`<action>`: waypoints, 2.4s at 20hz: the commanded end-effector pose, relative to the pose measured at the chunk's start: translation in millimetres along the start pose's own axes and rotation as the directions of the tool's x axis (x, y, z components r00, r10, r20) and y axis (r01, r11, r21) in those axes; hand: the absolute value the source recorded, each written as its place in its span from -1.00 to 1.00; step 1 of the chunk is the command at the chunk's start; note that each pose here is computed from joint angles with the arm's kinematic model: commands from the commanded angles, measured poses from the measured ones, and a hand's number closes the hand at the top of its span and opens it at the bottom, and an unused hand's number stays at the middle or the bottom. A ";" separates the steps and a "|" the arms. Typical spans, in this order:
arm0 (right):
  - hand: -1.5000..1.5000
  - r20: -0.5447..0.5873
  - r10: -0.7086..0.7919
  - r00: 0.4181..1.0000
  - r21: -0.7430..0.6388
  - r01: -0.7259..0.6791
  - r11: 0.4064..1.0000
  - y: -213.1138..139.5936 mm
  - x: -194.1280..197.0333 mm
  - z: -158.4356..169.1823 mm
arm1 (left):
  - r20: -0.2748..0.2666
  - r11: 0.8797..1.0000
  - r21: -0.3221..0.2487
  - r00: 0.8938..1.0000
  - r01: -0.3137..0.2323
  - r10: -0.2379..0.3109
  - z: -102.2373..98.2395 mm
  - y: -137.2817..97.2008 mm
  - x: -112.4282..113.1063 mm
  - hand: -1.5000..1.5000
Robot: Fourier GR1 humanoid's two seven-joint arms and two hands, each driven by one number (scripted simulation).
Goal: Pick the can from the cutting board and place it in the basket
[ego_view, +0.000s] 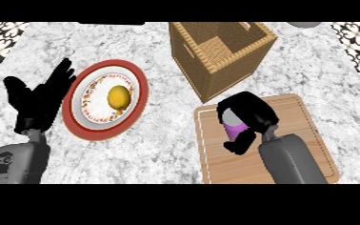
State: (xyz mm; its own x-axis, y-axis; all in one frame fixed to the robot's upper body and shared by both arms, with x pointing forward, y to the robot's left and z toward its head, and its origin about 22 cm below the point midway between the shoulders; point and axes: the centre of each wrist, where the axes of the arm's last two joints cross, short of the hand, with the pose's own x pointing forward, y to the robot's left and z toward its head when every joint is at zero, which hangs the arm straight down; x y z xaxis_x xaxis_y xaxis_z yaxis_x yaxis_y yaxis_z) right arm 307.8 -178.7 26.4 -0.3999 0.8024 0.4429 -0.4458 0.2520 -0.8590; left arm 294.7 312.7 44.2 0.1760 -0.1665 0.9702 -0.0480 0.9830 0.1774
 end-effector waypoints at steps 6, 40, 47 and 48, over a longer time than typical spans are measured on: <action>1.00 -0.434 -0.168 0.885 -0.263 0.054 0.963 -10.8 15.6 -24.4 | 0.034 0.998 -0.054 0.999 0.010 -0.009 -4.8 -13.3 9.5 0.00; 1.00 -0.422 -0.575 0.700 -0.906 -0.320 0.276 -221.9 214.0 -102.4 | 0.051 0.980 -0.196 0.998 0.043 -0.034 -27.2 -64.8 29.9 0.00; 1.00 -0.530 -0.596 0.603 -0.839 -0.473 0.268 -231.3 211.3 -116.2 | 0.061 0.985 -0.166 0.997 0.051 -0.041 -28.5 -49.9 34.4 0.00; 1.00 -0.539 -0.593 0.598 -0.832 -0.486 0.266 -233.0 212.1 -117.4 | 0.049 0.990 -0.139 0.998 0.035 -0.029 -29.6 -51.5 27.4 0.00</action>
State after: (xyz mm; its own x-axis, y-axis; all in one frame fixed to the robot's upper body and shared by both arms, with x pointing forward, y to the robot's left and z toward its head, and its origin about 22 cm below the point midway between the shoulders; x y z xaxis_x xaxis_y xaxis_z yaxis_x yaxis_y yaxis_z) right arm 418.1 -12.9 281.6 0.3104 0.7735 0.5527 0.7258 0.1826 -0.6632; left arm 331.9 254.5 61.5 0.1161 -0.2087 0.9711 0.1281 0.9727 0.1937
